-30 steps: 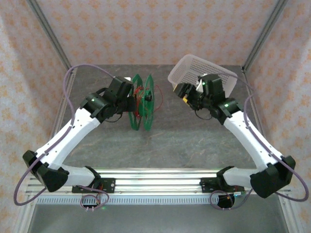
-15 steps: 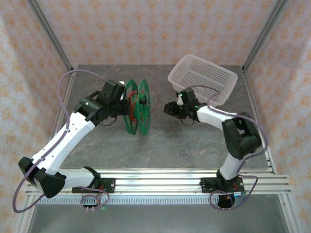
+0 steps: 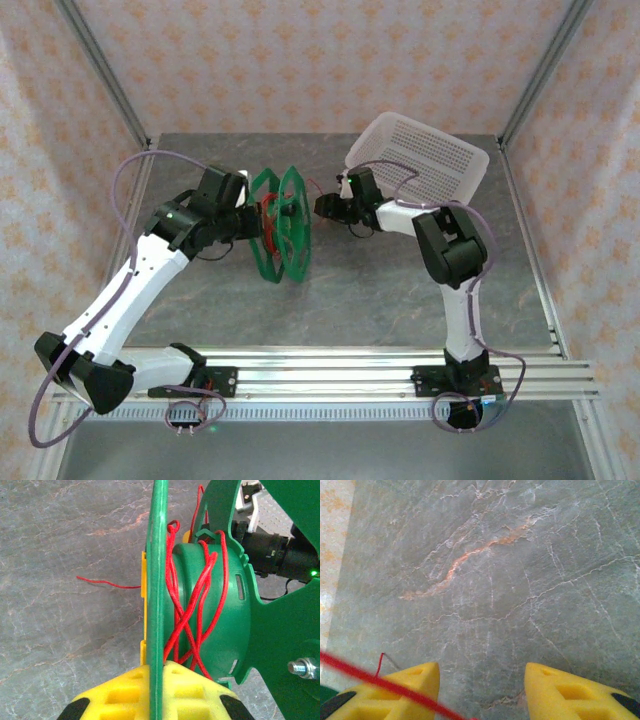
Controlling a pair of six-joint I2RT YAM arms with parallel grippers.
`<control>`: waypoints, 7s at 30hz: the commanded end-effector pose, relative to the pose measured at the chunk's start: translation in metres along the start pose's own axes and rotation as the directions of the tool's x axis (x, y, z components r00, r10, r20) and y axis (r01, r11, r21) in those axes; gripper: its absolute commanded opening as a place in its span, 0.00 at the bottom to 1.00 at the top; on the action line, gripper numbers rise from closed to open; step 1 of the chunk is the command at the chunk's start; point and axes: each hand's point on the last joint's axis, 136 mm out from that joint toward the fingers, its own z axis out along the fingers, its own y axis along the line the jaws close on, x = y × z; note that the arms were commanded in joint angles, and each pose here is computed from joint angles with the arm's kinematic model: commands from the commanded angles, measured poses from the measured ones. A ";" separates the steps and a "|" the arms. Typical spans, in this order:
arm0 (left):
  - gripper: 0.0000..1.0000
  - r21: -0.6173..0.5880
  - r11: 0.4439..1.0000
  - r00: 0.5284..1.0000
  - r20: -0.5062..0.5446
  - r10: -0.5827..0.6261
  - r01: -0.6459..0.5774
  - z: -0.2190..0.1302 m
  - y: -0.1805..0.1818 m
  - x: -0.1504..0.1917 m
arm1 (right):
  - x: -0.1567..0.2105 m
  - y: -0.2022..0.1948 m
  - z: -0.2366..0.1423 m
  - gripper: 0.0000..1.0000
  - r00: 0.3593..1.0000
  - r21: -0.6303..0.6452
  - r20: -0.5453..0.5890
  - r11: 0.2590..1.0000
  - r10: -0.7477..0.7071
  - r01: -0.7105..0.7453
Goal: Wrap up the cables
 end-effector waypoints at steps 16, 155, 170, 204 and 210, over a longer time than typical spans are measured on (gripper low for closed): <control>0.00 0.126 0.990 0.993 -0.087 0.077 -0.066 -0.009 -0.022 0.013 | -0.064 0.023 -0.089 0.00 0.957 0.385 0.038 0.888 -0.288 0.252; 0.00 0.562 0.649 0.797 -0.033 -0.602 0.514 -0.077 -0.008 -0.158 | 0.127 0.037 -0.172 0.00 0.832 0.444 -0.133 0.719 -0.538 0.536; 0.00 0.485 0.771 0.860 0.071 -0.505 0.413 -0.069 0.005 -0.136 | 0.130 0.134 -0.160 0.55 0.820 0.064 -0.049 0.817 -0.571 0.573; 0.00 0.579 0.814 0.878 0.363 -0.311 0.050 -0.122 -0.043 -0.136 | 0.056 0.059 -0.219 1.00 0.959 0.231 0.231 0.948 0.167 -0.221; 0.00 0.597 0.802 0.879 0.367 -0.304 0.028 -0.124 -0.048 -0.135 | 0.051 0.057 -0.229 1.00 0.916 0.106 0.238 0.929 0.323 -0.355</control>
